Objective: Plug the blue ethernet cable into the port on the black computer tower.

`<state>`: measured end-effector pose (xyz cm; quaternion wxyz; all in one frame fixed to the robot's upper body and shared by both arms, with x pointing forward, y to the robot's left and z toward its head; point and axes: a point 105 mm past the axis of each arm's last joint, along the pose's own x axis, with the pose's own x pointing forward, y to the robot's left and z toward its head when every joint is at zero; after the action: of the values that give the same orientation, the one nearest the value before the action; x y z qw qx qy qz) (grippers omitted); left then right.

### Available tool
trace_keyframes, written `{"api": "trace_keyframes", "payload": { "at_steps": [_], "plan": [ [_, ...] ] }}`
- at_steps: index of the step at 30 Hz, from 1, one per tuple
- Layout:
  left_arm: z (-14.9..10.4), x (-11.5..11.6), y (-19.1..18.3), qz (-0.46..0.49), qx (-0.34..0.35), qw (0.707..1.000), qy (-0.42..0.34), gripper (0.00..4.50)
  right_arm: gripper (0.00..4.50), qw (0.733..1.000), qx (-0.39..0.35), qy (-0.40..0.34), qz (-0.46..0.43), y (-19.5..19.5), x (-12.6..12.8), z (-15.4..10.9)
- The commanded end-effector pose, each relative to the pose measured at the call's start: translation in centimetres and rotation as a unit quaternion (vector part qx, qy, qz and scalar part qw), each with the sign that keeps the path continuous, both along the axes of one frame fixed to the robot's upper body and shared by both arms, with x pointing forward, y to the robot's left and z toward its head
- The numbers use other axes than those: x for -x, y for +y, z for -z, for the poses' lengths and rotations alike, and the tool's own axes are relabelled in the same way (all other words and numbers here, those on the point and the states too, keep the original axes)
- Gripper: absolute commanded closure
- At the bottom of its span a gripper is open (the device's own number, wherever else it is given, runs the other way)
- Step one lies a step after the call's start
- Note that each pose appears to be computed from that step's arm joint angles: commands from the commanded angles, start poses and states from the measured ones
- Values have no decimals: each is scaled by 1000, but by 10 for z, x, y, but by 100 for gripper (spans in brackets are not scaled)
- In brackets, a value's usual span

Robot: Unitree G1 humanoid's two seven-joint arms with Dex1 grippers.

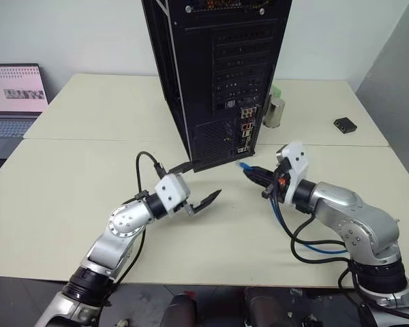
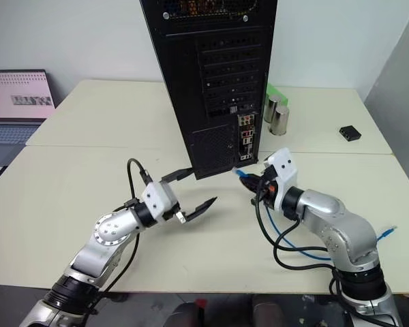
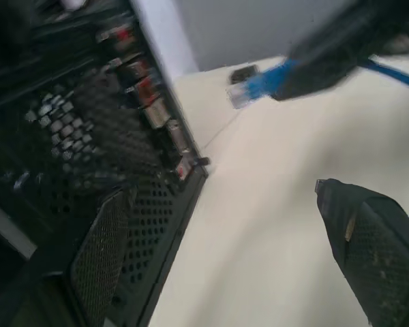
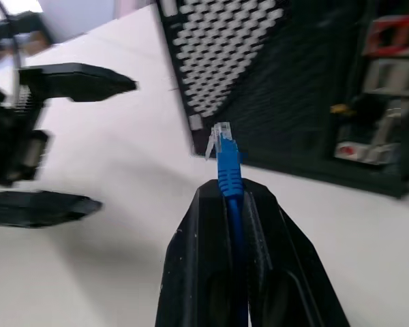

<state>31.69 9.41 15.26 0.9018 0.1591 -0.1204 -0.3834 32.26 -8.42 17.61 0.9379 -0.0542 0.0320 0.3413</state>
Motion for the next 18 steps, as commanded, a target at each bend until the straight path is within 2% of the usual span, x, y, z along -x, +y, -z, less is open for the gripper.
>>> {"api": "trace_keyframes", "payload": {
  "at_steps": [1, 7, 11, 18],
  "plan": [
    [-20, -5, -11, -32, 29, 999, 23, 4, 450, 995, 6, -65, 69, 5, -13, -18],
    [-22, -10, -24, -56, 22, 997, 40, 4, 450, 987, -16, -87, 131, 13, -31, -26],
    [-26, -10, -28, -63, 8, 998, 21, 4, 450, 983, -20, -95, 158, 13, -41, -30],
    [-28, -11, -29, -67, -4, 998, -1, 4, 450, 982, -27, -86, 167, 14, -49, -28]
  ]
}}
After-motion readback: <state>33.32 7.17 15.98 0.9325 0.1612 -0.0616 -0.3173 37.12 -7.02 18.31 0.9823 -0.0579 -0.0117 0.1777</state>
